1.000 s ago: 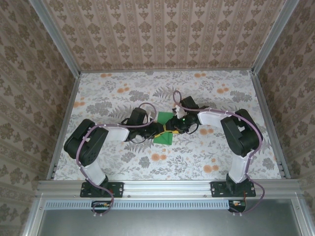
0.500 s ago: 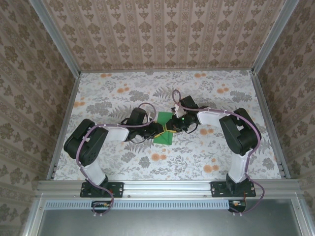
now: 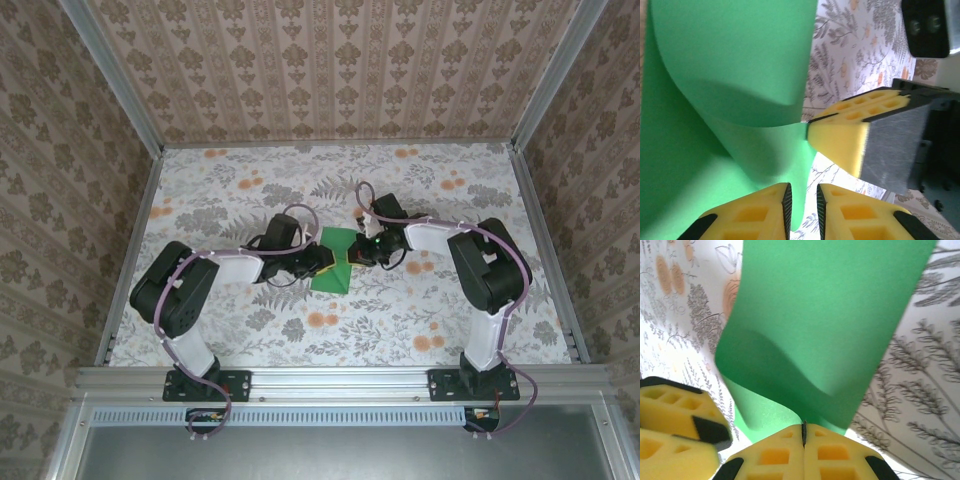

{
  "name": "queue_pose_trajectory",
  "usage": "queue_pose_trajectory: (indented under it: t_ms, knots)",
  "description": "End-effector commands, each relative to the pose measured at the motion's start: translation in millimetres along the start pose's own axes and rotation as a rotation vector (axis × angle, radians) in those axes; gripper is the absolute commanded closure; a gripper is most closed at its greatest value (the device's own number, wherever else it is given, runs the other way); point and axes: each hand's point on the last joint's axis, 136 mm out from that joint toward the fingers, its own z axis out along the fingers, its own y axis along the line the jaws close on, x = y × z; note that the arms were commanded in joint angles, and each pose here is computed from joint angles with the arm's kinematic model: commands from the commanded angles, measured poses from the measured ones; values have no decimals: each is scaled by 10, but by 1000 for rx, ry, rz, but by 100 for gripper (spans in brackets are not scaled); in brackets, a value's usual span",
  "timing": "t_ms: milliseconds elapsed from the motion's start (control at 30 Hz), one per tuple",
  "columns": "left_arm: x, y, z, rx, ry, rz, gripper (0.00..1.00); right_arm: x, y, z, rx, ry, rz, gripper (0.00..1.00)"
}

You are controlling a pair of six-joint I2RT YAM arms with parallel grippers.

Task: Fold a paper plane with a square sheet of paper (pick it up from the middle)
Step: Fold the triangle a second time at the center of the table.

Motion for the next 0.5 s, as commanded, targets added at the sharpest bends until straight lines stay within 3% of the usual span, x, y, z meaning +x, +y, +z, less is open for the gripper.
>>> queue_pose_trajectory:
  t_ms: [0,467]
  knots:
    - [-2,-83,56,1,22,41,76,-20,-94,32,38,12,-10,96]
    - [-20,-58,202,-7,53,34,77,-24,-53,92,7,43,-21,96]
